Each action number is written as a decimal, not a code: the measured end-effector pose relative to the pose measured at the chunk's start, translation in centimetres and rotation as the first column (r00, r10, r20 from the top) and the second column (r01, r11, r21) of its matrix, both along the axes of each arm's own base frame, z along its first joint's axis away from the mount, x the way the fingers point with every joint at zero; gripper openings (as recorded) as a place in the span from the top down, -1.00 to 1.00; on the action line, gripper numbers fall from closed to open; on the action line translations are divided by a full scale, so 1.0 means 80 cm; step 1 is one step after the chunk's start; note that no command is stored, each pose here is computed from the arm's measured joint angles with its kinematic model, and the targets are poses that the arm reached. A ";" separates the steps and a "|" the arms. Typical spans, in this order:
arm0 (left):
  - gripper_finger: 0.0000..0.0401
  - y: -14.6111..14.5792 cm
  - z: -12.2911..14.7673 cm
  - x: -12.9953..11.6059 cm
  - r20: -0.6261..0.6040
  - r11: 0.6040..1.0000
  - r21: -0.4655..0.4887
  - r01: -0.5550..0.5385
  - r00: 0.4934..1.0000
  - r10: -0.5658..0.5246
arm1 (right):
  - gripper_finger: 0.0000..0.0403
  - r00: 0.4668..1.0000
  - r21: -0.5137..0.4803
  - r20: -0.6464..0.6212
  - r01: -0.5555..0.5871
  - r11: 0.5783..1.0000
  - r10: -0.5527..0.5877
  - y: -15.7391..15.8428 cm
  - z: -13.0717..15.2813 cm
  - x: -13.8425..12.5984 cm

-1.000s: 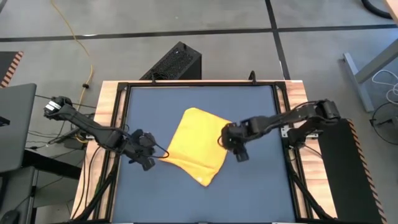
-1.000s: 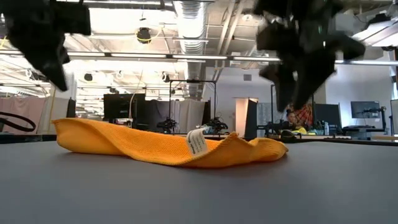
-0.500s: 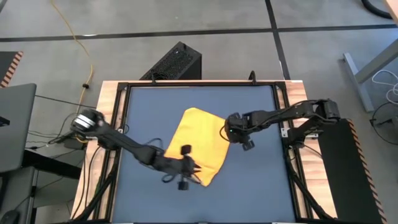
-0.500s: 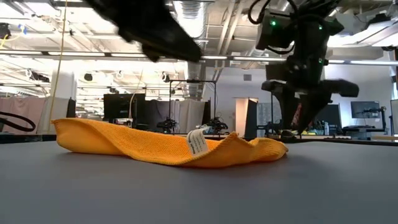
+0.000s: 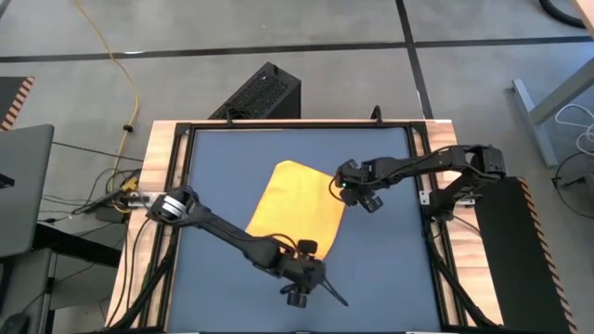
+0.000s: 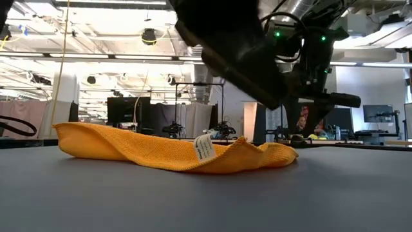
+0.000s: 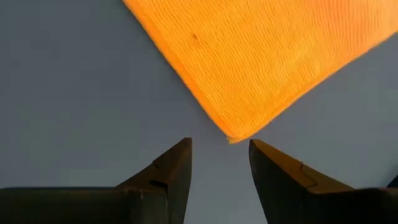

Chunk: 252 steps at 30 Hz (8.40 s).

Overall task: Roll towel
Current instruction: Fold the orange microfiber cloth

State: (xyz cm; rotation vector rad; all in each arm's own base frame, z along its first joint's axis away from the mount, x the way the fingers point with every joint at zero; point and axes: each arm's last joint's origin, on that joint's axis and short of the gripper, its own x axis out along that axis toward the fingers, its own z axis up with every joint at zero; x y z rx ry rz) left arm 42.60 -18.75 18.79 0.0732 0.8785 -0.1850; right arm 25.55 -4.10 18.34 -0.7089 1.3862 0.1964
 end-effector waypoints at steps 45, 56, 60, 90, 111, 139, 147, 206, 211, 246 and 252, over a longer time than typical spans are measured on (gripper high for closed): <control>0.96 -0.008 -0.049 -0.007 -0.131 0.966 0.005 -0.258 0.958 0.257 | 0.92 0.988 -0.012 0.134 -0.070 0.997 0.071 -0.026 -0.065 -0.026; 1.00 -0.001 0.063 -0.059 0.025 0.919 0.201 -0.339 0.940 0.341 | 0.95 0.997 0.079 0.023 0.077 0.994 -0.080 -0.011 -0.016 -0.040; 1.00 0.019 0.121 -0.098 0.111 0.856 0.267 -0.441 0.897 0.428 | 0.95 0.968 0.223 0.005 0.244 0.944 -0.251 -0.002 0.013 -0.046; 1.00 0.166 0.306 -0.262 0.388 0.748 0.259 -0.611 0.775 0.498 | 0.96 0.655 0.432 0.583 0.250 0.866 -0.480 -0.011 0.292 -0.028; 1.00 -0.074 -0.017 -0.202 -0.019 0.896 -0.071 -0.438 0.899 0.438 | 0.95 0.888 0.637 -0.173 0.432 0.639 -0.427 0.246 0.009 -0.041; 1.00 0.125 -0.021 -0.155 -0.058 0.748 0.344 -0.568 0.782 0.621 | 0.92 0.696 0.258 -0.017 0.697 0.669 -0.718 0.078 0.025 -0.005; 1.00 0.139 -0.025 -0.153 -0.053 0.733 0.380 -0.564 0.778 0.626 | 0.92 0.663 0.246 -0.028 0.730 0.638 -0.748 0.059 0.024 -0.005; 0.45 0.165 -0.026 -0.182 -0.136 0.582 0.516 -0.628 0.611 0.780 | 0.29 0.733 0.244 0.106 0.636 0.732 -0.672 0.071 0.029 0.004; 0.45 0.154 -0.026 -0.186 -0.156 0.603 0.513 -0.611 0.625 0.765 | 0.14 0.737 0.287 0.060 0.633 0.719 -0.673 0.057 0.018 0.002; 0.45 0.143 -0.026 -0.195 -0.158 0.599 0.533 -0.597 0.625 0.764 | 0.93 0.764 0.322 0.060 0.595 0.736 -0.643 0.032 0.004 -0.004; 0.45 0.143 -0.026 -0.195 -0.158 0.599 0.533 -0.598 0.625 0.765 | 0.93 0.708 0.295 0.074 0.658 0.693 -0.703 0.016 0.004 -0.007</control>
